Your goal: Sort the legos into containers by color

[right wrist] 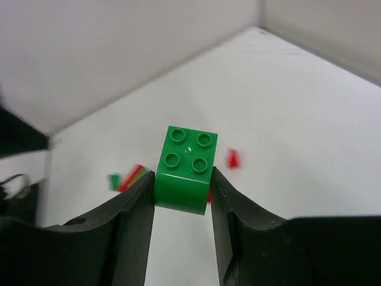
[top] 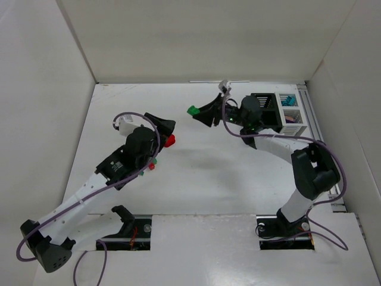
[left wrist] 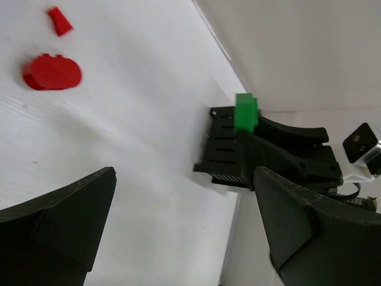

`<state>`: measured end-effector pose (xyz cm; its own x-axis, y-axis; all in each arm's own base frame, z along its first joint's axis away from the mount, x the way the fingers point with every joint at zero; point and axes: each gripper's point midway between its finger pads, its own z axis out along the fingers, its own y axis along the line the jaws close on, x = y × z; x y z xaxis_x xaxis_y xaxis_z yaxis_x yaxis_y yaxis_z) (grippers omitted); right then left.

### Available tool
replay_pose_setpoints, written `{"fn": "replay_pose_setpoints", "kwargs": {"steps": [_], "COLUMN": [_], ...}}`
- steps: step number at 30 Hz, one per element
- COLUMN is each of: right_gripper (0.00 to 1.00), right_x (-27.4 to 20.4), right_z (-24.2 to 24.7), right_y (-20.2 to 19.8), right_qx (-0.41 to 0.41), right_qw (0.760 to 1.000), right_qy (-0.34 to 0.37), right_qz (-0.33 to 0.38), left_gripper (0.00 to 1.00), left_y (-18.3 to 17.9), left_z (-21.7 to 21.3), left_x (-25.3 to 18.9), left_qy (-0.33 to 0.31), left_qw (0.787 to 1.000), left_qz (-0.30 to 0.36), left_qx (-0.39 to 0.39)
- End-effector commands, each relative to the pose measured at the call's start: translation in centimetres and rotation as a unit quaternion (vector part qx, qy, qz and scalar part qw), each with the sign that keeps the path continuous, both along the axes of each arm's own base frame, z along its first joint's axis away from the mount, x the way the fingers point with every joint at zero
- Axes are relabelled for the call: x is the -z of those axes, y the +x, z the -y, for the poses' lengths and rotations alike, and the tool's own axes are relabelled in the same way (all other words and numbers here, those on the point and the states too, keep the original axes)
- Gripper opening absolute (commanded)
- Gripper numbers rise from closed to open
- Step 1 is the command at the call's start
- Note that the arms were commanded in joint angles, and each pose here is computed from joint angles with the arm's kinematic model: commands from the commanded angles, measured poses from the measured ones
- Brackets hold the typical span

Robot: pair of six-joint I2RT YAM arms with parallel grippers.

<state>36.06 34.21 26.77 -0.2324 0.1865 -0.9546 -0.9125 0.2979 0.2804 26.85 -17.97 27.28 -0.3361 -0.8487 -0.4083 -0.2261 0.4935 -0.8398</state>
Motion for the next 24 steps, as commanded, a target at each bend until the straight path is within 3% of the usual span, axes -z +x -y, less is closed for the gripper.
{"fn": "replay_pose_setpoints", "kwargs": {"steps": [1, 2, 3, 4, 5, 7, 8, 9, 10, 11, 19, 24], "right_gripper": [0.00, 0.00, 0.00, 0.00, 0.00, 0.00, 0.00, 0.00, 0.00, 0.00, 0.00, 0.00], "right_x": [1.1, 1.6, 4.5, 3.0, 3.3, 4.3, 3.2, 3.6, 5.1, 4.5, 5.8, 6.3], "right_z": [7.2, 9.4, 12.7, 14.6, 16.3, 20.9, 22.4, 24.6, 26.0, 27.3, 30.4, 32.8], "right_y": [4.5, 5.9, 7.0, 8.3, 9.1, 10.0, 11.4, 12.2, 11.6, 13.2, 15.3, 15.2], "right_qx": [0.091, 0.130, 0.166, 0.193, 0.219, 0.287, 0.307, 0.344, 0.346, 0.356, 0.381, 0.413], "right_qw": [0.994, 0.988, 0.976, 0.967, 0.957, 0.923, 0.910, 0.884, 0.866, 0.852, 0.817, 0.782], "right_qy": [-0.062, -0.082, -0.132, -0.166, -0.190, -0.251, -0.278, -0.313, -0.352, -0.377, -0.419, -0.448], "right_qz": [0.015, 0.010, -0.048, -0.009, -0.015, -0.048, -0.030, -0.043, -0.081, -0.074, -0.109, -0.131], "left_gripper": [1.00, 1.00, 1.00, 1.00, 1.00, 1.00, 1.00, 1.00, 1.00, 1.00, 0.90, 0.88], "left_y": [0.0, -0.2, 0.3, 0.5, 0.5, 1.8, 2.0, 2.3, 2.5, 2.5, 0.5, -1.5], "left_z": [-3.4, -4.0, -5.3, -5.8, -5.8, -6.9, -7.0, -6.8, -7.1, -7.4, -10.8, -12.2], "left_x": [0.3, 2.6, 3.6, 4.4, 5.5, 7.6, 8.6, 9.6, 10.0, 10.7, 16.3, 19.5], "left_qy": [0.079, 0.120, 0.134, 0.145, 0.162, 0.179, 0.187, 0.190, 0.192, 0.195, 0.174, 0.168], "left_qw": [0.995, 0.989, 0.984, 0.980, 0.976, 0.967, 0.964, 0.960, 0.958, 0.955, 0.930, 0.912], "left_qz": [-0.028, -0.072, -0.097, -0.117, -0.139, -0.175, -0.187, -0.203, -0.211, -0.220, -0.319, -0.366], "left_qx": [-0.047, -0.046, -0.063, -0.064, -0.044, -0.044, -0.035, -0.023, -0.027, -0.031, -0.054, -0.075]}}
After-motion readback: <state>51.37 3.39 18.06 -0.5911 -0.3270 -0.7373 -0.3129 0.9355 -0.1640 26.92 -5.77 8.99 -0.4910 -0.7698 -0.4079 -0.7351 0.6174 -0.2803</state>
